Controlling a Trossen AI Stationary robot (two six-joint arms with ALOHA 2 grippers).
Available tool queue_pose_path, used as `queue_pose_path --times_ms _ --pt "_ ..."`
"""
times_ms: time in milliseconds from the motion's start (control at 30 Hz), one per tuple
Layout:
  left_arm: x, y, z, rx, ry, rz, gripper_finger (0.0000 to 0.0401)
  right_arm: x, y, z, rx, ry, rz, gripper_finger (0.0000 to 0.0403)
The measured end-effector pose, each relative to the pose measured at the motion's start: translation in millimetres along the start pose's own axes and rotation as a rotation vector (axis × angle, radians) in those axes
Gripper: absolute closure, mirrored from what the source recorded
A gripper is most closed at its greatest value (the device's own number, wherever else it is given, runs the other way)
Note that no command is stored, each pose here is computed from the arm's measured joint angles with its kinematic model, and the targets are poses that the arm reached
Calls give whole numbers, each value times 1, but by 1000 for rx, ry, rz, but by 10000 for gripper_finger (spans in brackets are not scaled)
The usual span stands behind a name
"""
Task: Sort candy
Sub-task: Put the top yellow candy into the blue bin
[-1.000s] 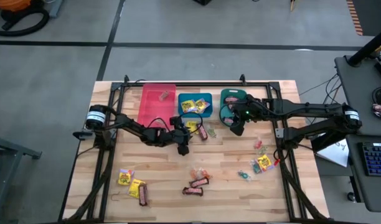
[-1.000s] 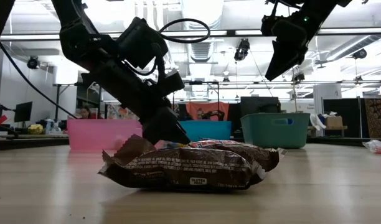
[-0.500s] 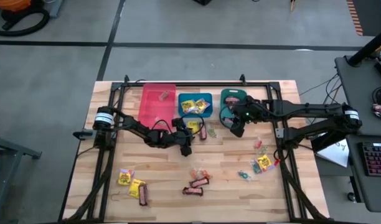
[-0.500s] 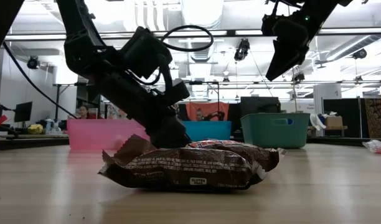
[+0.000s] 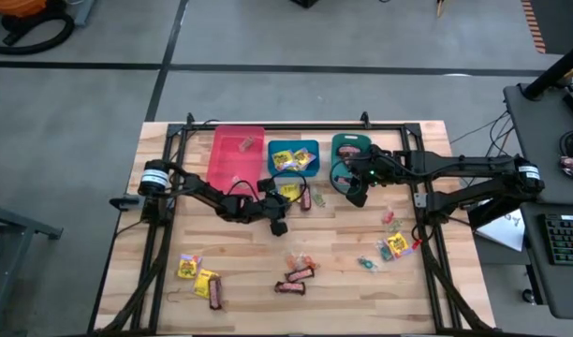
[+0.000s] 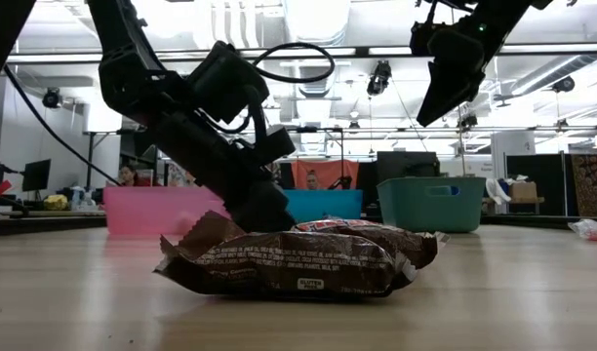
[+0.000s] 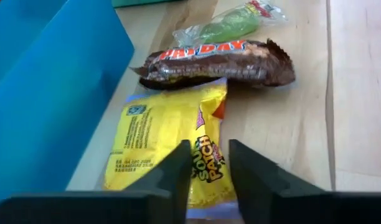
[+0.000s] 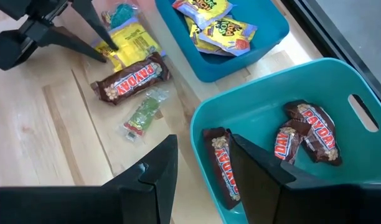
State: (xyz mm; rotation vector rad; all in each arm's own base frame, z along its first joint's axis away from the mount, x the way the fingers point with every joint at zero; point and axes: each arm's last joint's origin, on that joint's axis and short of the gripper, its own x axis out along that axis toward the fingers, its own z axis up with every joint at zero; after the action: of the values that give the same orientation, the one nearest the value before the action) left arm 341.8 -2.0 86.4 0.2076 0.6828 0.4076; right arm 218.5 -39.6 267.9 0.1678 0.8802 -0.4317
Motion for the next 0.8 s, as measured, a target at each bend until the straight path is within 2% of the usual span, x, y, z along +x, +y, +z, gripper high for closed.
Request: queue_pose_path --times_ms 100,167,400,800 --pt "0 0 -1 -5 11 -7 372 0 0 0 0 1 0 266" --pt "0 0 -1 -10 9 -25 392 0 0 0 -1 1 0 266" --pt "-11 1 8 -11 -6 -88 399 -1 4 -1 -20 1 13 266" --pt "-65 28 56 -74 -156 -157 401 -3 15 -4 -58 -1 45 266"
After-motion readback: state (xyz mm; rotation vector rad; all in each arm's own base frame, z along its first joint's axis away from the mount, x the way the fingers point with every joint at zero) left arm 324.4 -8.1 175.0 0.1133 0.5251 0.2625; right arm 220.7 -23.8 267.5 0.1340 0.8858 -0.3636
